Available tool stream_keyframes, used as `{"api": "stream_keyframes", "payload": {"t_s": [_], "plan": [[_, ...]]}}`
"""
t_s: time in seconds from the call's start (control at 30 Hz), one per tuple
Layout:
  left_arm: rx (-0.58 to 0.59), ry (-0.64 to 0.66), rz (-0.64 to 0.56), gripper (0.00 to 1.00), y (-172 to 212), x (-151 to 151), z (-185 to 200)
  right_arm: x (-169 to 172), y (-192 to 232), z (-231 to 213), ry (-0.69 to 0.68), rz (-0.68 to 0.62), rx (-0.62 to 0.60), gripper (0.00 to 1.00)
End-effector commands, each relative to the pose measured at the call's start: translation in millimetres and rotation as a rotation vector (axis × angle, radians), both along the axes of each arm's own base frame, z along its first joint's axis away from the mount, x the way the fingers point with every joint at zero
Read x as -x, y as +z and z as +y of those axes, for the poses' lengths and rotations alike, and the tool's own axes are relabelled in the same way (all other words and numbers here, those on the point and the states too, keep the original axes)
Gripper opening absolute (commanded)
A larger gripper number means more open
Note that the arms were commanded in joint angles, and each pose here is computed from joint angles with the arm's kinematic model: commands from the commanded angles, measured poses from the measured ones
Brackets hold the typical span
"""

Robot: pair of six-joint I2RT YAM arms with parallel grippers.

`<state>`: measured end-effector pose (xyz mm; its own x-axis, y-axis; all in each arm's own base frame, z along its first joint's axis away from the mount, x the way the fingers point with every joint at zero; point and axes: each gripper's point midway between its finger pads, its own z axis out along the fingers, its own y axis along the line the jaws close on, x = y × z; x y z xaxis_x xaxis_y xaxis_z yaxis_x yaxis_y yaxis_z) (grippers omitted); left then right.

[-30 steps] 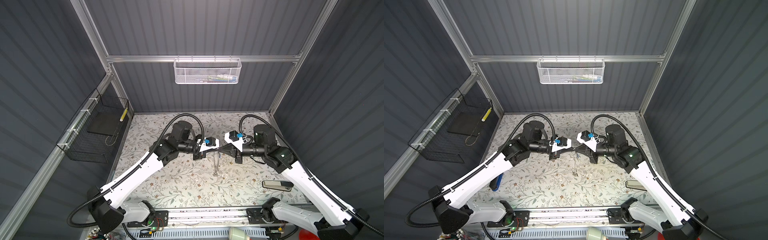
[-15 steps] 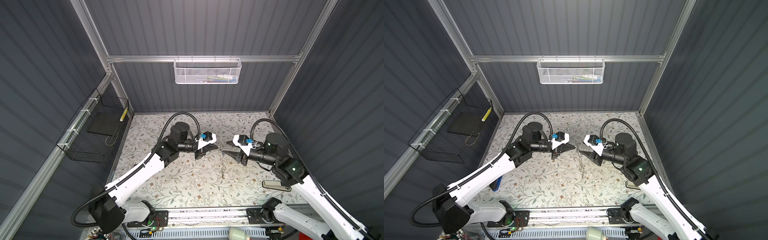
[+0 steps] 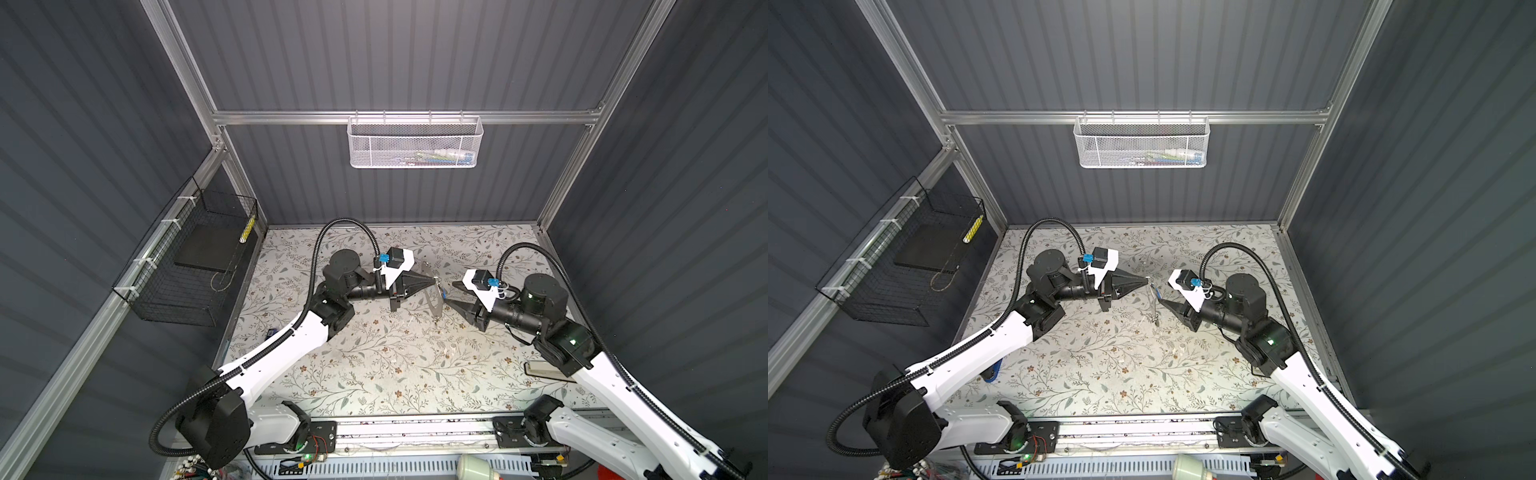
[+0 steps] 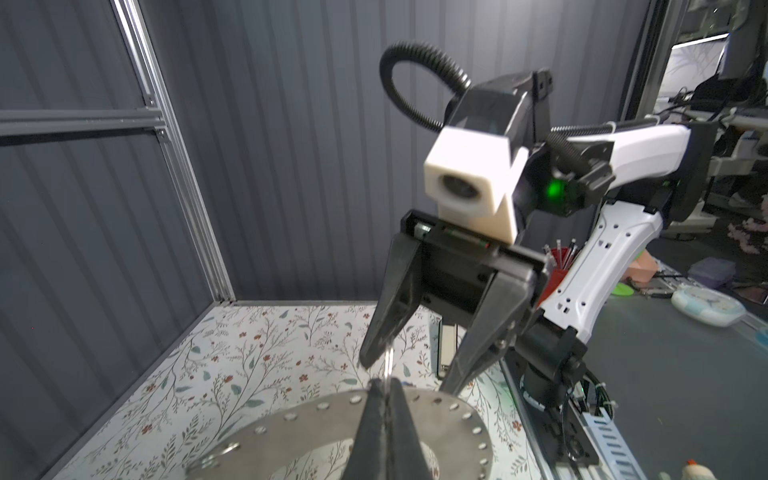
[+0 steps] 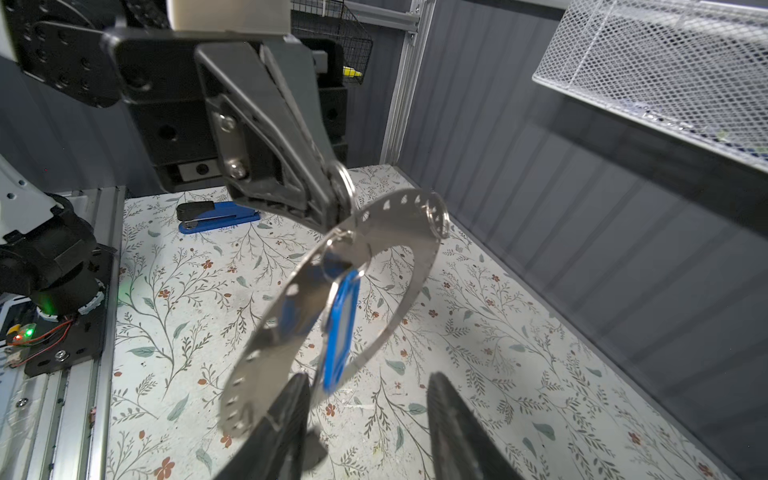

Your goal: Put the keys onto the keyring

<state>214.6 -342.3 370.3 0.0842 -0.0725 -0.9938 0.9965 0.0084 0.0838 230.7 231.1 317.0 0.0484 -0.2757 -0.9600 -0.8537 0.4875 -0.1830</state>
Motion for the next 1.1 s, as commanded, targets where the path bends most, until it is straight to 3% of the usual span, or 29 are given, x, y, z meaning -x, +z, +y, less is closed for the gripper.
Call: {"api": "stream_keyframes", "payload": {"t_s": [0.0, 0.53, 0.93, 1.07], "plan": [[0.102, -0.044, -0.014, 0.00, 23, 8, 3, -2, 14, 8, 0.011, -0.028, -0.050, 0.48], [0.106, -0.064, 0.016, 0.00, 15, 7, -1, -5, 28, 28, 0.043, -0.070, -0.095, 0.42], [0.060, -0.043, 0.009, 0.00, 8, 5, 0, -2, 30, 26, 0.017, -0.095, -0.093, 0.22], [0.051, -0.039, 0.001, 0.00, 8, 6, 1, -2, 27, 23, 0.005, -0.095, -0.078, 0.11]]}}
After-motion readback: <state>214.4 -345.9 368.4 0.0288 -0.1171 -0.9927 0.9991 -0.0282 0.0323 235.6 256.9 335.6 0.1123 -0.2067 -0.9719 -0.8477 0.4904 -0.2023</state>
